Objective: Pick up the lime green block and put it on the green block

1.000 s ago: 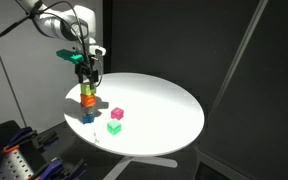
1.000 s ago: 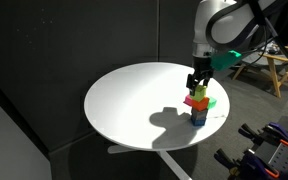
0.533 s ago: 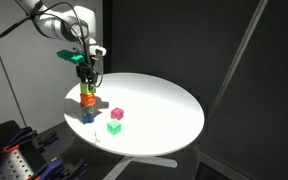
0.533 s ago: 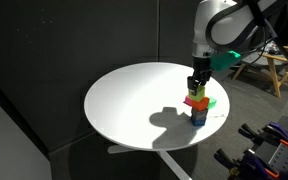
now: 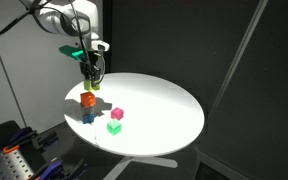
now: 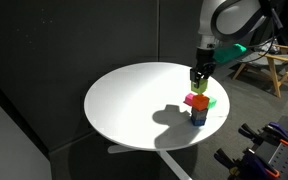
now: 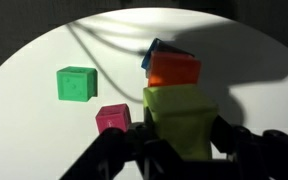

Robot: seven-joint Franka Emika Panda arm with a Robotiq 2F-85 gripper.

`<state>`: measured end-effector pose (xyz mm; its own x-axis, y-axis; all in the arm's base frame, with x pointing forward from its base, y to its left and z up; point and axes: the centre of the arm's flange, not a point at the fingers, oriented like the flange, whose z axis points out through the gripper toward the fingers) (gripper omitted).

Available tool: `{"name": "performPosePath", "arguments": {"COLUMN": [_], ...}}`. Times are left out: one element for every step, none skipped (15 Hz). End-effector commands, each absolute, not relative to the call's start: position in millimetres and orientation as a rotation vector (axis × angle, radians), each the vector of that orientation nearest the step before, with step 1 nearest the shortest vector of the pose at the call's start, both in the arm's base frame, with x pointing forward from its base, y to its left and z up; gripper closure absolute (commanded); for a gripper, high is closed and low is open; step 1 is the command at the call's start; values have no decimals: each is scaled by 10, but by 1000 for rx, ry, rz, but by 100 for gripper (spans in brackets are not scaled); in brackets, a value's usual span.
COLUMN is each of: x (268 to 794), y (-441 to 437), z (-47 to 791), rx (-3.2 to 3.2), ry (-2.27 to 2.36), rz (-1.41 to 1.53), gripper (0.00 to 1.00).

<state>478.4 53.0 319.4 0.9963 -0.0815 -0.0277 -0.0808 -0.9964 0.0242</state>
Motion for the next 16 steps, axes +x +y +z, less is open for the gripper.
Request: {"name": "performPosePath", "arguments": {"x": [4716,4732,4741,4754,4762,4770,4776,4782,4787,4797,4804,4807,4811,4824,4833,4851], "y": [301,226,156,76,-3,-75,-147,-220,-279,-350,-409,-464,-515,-572,-621,-674], "z": [3341,3346,3347,3340,3326,3314,3298,3281,3267,3246,3220,3191,3160,3119,3078,3032], "rx": [3101,3099,3097,3099,3102,3105,3104,3104,3101,3098,3095,3095,3093,3092,3092,3092], "ry": [-261,-301,-339,-375,-393,-411,-429,-446,-465,-485,-502,-517,-533,-548,-565,-584], "rz": [-30,-36,-40,-45,-47,-42,-36,-32,-29,-25,-27,-29,-32,-31,-32,-33], "gripper": [73,73,73,73,73,73,73,73,73,73,73,73,73,73,73,73]}}
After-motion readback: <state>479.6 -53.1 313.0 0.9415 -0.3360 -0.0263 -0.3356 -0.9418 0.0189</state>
